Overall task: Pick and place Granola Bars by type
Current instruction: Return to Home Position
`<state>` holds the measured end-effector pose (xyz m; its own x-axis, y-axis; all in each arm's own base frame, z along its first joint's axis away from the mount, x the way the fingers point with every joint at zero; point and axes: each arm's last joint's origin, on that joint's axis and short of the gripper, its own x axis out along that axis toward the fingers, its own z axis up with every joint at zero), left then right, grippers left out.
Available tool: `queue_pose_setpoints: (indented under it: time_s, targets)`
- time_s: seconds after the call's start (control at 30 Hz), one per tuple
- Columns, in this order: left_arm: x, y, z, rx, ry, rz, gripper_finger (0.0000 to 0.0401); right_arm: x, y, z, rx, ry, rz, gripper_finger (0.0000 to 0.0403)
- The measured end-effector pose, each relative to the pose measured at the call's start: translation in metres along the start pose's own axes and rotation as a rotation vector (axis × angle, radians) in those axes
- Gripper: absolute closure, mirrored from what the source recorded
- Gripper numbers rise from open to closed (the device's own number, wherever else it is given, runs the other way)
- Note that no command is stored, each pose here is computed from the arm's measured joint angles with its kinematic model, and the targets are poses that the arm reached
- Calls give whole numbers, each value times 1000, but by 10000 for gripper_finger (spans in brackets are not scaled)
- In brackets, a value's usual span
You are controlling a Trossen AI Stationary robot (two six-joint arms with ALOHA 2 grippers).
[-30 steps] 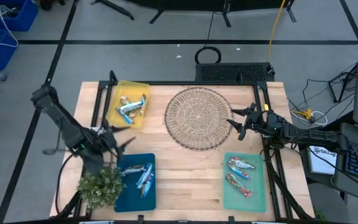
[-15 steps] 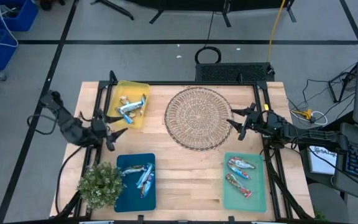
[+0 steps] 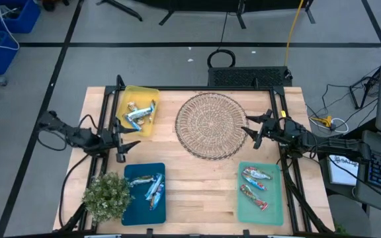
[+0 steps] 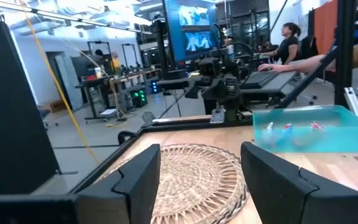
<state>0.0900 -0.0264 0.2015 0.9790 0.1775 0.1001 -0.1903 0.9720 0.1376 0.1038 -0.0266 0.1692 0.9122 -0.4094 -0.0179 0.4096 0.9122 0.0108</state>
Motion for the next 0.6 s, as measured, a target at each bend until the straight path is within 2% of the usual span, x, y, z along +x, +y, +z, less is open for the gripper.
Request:
queue_pose_setpoints:
  time_s: [0.1, 0.3, 0.6]
  targets:
    - [3, 3, -6, -6, 3, -3, 176, 0, 0, 0, 0, 0, 0, 156]
    - [7, 4, -23, 6, 29, -86, 176, 0, 0, 0, 0, 0, 0, 156]
    - [11, 11, -37, -7, 126, -93, 176, 0, 0, 0, 0, 0, -1, 156]
